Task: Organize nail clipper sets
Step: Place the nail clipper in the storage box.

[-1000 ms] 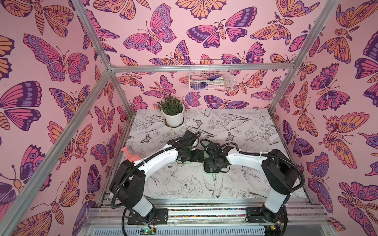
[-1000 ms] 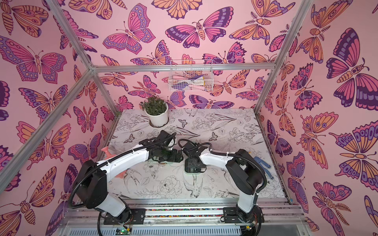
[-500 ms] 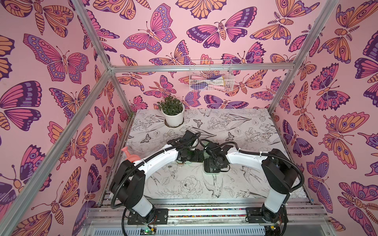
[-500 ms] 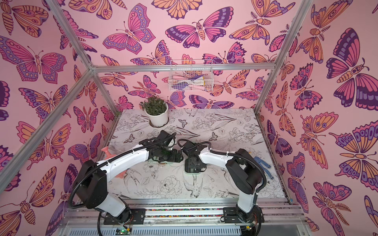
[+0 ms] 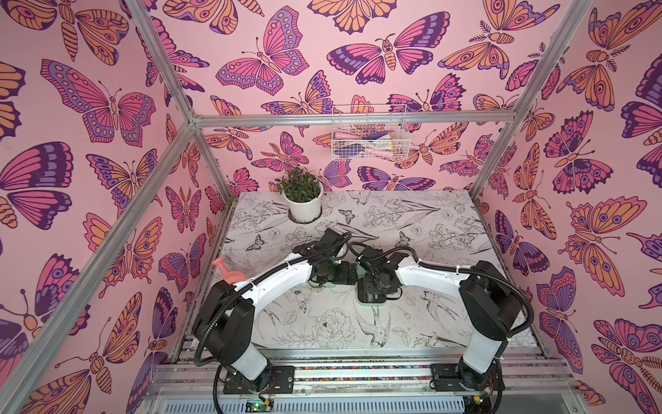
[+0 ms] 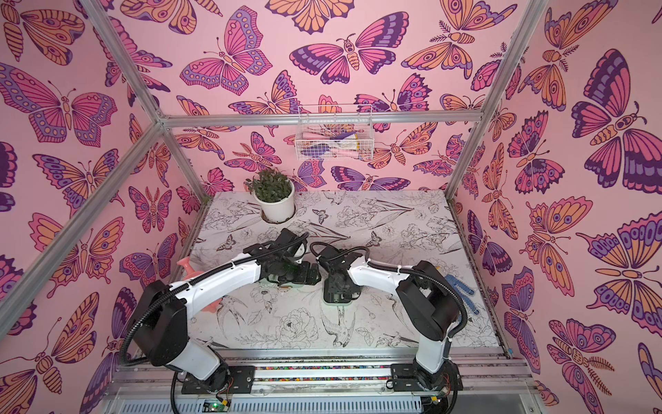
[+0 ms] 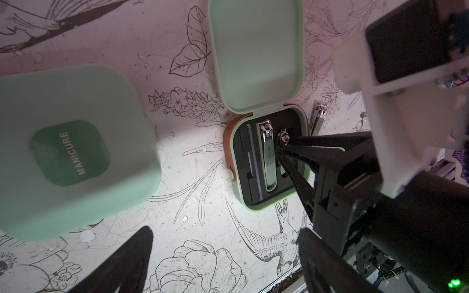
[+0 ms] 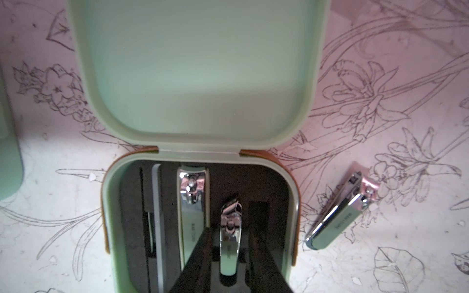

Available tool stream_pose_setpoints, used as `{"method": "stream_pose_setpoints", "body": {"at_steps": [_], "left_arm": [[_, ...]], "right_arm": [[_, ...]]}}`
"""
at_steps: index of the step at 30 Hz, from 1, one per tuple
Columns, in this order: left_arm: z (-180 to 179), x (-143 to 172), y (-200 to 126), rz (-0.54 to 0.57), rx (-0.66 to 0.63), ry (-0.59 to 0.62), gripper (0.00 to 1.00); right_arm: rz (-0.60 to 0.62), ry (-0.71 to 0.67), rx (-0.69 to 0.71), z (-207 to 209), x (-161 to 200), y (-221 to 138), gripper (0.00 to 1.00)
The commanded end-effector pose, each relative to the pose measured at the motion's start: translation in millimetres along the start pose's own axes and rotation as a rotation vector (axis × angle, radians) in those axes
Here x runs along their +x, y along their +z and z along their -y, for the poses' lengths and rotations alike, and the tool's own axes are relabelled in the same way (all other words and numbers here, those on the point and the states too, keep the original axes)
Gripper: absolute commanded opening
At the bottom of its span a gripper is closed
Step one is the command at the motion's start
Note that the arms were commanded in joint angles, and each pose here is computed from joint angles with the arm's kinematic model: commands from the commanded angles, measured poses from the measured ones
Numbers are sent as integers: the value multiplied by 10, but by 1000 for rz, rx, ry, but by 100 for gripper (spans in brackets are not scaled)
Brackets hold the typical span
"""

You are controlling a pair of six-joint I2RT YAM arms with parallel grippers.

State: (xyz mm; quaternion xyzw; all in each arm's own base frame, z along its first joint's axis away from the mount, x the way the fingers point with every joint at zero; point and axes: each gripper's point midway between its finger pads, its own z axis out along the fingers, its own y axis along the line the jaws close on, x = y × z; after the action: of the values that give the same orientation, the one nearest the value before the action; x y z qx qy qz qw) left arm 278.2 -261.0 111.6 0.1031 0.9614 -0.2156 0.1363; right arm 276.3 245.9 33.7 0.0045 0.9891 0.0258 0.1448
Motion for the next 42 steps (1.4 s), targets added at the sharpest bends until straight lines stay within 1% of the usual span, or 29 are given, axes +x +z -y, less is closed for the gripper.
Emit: {"method": "stream_pose_setpoints", "body": {"at_steps": [1,3,8,21,30,42], "left_arm": [[-10,-19,14,-2,-3,8,91],[-14,-15,16,-4,-4,8,91],[-13,-14,17,-3,-4,9,91],[-33,-5,46,-11,-11,7,91],[-35,-8,69,-16,-12,7,91],[-45,0,76,-19,-13,5,91]], "right_arm": [[28,-7,-17,-39,-72,-157,23],[29,-8,-16,-43,-79,-160,18],[30,-13,-1,-34,-90,-133,13],[15,-23,29,-13,-78,-30,11],[-4,-20,49,47,2,36,10],[-39,-10,80,118,120,226,10]]}}
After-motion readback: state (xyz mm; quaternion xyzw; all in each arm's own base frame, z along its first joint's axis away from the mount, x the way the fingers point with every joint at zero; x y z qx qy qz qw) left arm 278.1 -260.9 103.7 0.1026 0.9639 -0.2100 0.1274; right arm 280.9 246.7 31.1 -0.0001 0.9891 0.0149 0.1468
